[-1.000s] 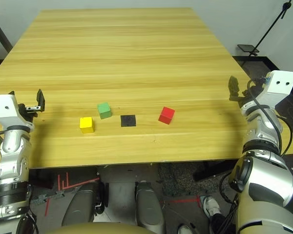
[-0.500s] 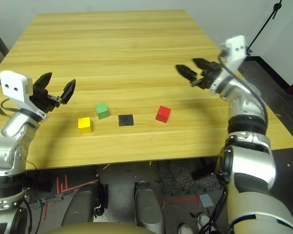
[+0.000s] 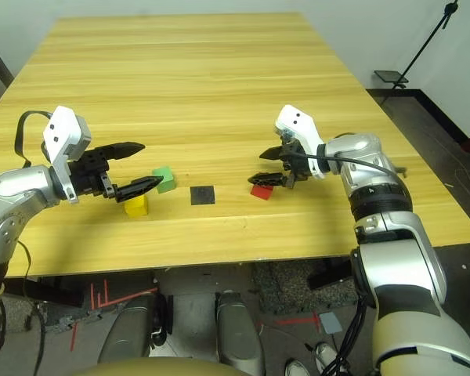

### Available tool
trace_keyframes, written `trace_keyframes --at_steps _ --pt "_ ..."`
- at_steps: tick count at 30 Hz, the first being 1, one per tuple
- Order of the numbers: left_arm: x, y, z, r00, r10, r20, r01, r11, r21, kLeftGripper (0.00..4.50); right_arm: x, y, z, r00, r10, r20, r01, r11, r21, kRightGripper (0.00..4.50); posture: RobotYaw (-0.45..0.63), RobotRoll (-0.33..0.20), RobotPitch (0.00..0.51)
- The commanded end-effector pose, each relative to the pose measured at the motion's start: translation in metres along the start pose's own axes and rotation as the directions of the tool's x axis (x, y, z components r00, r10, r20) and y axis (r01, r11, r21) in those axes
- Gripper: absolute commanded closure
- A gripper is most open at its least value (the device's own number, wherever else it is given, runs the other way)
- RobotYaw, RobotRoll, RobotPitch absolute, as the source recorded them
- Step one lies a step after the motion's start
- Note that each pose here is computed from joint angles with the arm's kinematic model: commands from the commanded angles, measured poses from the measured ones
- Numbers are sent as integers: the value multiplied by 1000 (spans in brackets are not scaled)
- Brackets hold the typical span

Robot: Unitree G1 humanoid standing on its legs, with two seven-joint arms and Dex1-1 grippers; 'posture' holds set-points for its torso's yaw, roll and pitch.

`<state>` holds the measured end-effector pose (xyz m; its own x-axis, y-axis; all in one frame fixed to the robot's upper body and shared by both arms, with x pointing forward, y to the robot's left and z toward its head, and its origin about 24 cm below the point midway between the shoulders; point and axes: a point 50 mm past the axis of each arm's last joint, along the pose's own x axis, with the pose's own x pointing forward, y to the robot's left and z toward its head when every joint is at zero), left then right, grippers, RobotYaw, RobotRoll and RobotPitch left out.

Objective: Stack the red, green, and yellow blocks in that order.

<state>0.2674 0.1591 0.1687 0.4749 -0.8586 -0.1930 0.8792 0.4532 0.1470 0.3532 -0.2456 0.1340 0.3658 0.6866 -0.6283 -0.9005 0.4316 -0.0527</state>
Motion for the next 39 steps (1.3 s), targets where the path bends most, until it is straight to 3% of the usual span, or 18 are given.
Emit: trace_keyframes --at_steps 1,9,12,17,18,22,26,31,39 --pt "-3 -4 -6 999 -9 -39 9 1000 11 46 4 0 -1 999 26 -23 -27 1000 -8 0 304 -200 106" --pt "-8 -7 -12 998 -3 -66 3 1000 4 46 15 1 -9 996 34 -87 -34 999 6 0 344 -194 117" --pt "-10 -7 -13 997 1 -77 -1 1000 5 0 17 1 -11 992 35 -118 -34 999 11 558 356 -192 120" --pt "-14 -6 -11 996 15 -84 -14 1000 11 0 18 1 2 986 67 -151 -72 997 -25 2318 374 -193 111" --pt "-15 -6 -11 996 16 -86 -15 1000 12 0 19 2 10 984 94 -148 -102 994 -47 2453 375 -194 108" --pt "-15 -4 -9 995 21 -96 -19 1000 14 0 37 24 50 959 255 -121 -272 949 -162 2443 382 -202 93" --pt "-13 -1 -7 994 20 -104 -19 1000 15 0 59 51 69 922 368 -122 -387 891 -235 2443 398 -209 83" --pt "-10 1 -4 993 23 -118 -20 999 29 0 81 68 75 899 415 -143 -439 853 -283 2443 433 -213 75" --pt "-12 2 2 992 54 -117 -49 998 46 0 93 67 75 912 379 -159 -411 852 -324 2443 475 -214 71"
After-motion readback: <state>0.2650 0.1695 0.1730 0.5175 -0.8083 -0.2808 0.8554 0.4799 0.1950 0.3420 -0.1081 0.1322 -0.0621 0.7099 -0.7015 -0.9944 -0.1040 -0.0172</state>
